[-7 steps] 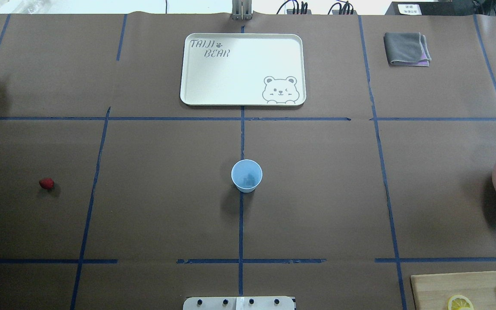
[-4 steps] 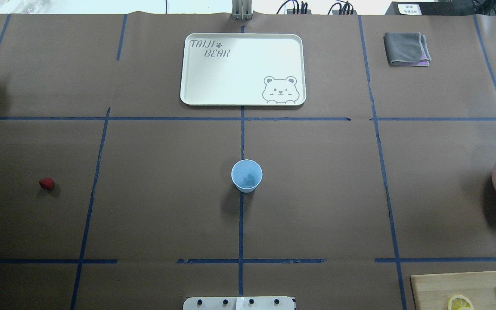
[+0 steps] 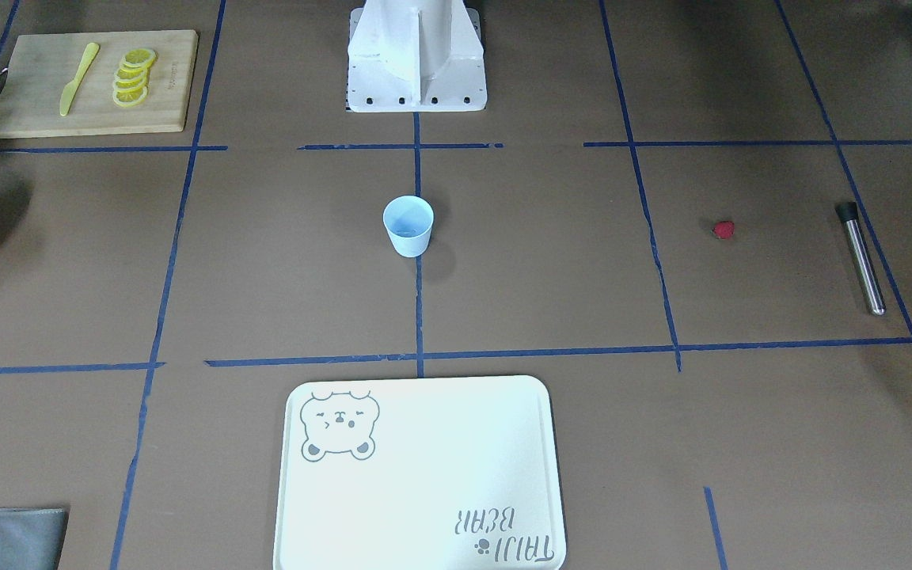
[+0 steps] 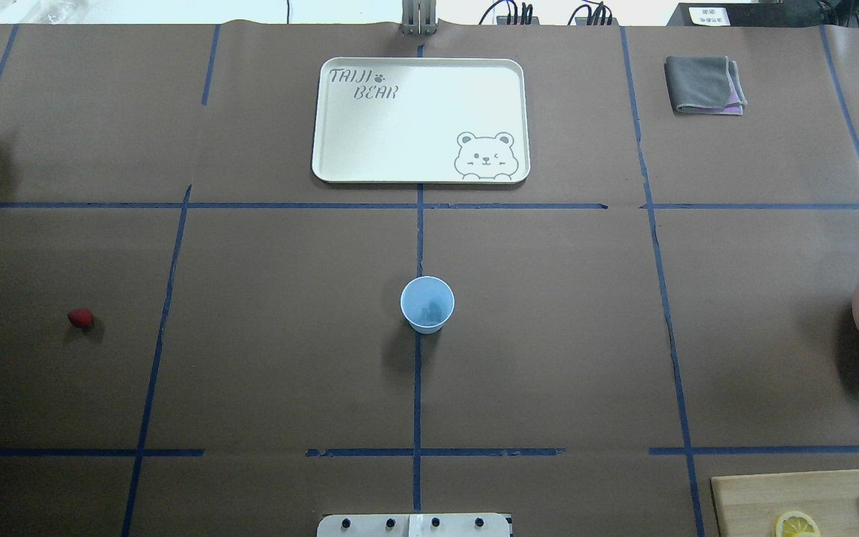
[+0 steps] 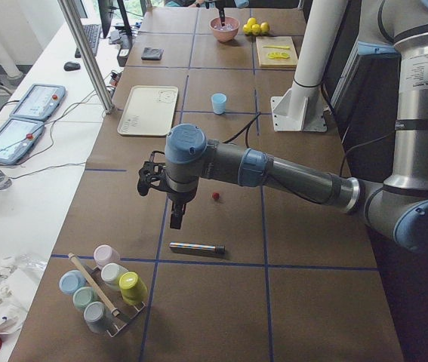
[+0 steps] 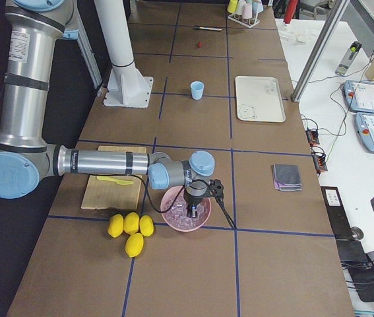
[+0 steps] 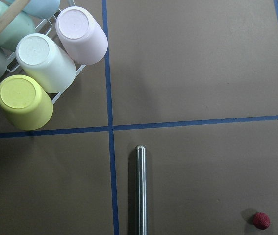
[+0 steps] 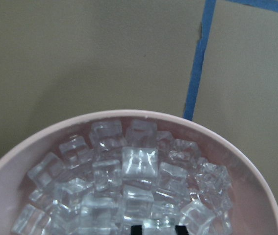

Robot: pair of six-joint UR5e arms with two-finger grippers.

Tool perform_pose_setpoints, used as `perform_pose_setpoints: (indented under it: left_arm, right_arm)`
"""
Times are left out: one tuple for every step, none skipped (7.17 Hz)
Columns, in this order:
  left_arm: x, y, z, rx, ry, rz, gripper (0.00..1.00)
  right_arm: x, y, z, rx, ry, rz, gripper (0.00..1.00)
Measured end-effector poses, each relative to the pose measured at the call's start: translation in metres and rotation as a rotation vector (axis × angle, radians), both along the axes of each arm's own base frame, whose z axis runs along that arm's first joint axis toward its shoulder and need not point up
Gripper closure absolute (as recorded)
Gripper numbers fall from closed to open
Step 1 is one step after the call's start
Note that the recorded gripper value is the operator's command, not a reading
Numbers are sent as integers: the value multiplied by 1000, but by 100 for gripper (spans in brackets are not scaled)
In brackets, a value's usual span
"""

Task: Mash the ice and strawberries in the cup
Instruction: 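Grasp another ice cube from the pink bowl with the right gripper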

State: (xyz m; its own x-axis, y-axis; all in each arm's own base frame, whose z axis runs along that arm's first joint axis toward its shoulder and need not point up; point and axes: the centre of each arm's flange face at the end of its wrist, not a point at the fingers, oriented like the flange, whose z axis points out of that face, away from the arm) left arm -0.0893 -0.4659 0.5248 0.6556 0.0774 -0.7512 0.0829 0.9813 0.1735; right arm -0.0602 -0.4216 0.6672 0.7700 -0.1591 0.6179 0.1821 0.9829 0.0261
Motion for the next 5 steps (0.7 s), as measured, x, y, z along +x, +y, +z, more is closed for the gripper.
perform_pose_setpoints:
  left_arm:
    - [0,1,-1,-1,0,-2,0]
    - [0,5,-2,-1,1,-4,0]
    - [1,10,-3,-2,1,-6,0]
    - [1,14,-3,-6,2,-6,0]
    - [1,16,-2,-8,2,-7,0]
  right_arm:
    - [4,1,-19,31,-9,7,100]
    - [12,1,-49,76,-24,26,100]
    - [20,0,-85,121,-37,48,100]
    - [20,-9,-122,156,-64,63,100]
    - [12,-29,-161,171,-112,79,100]
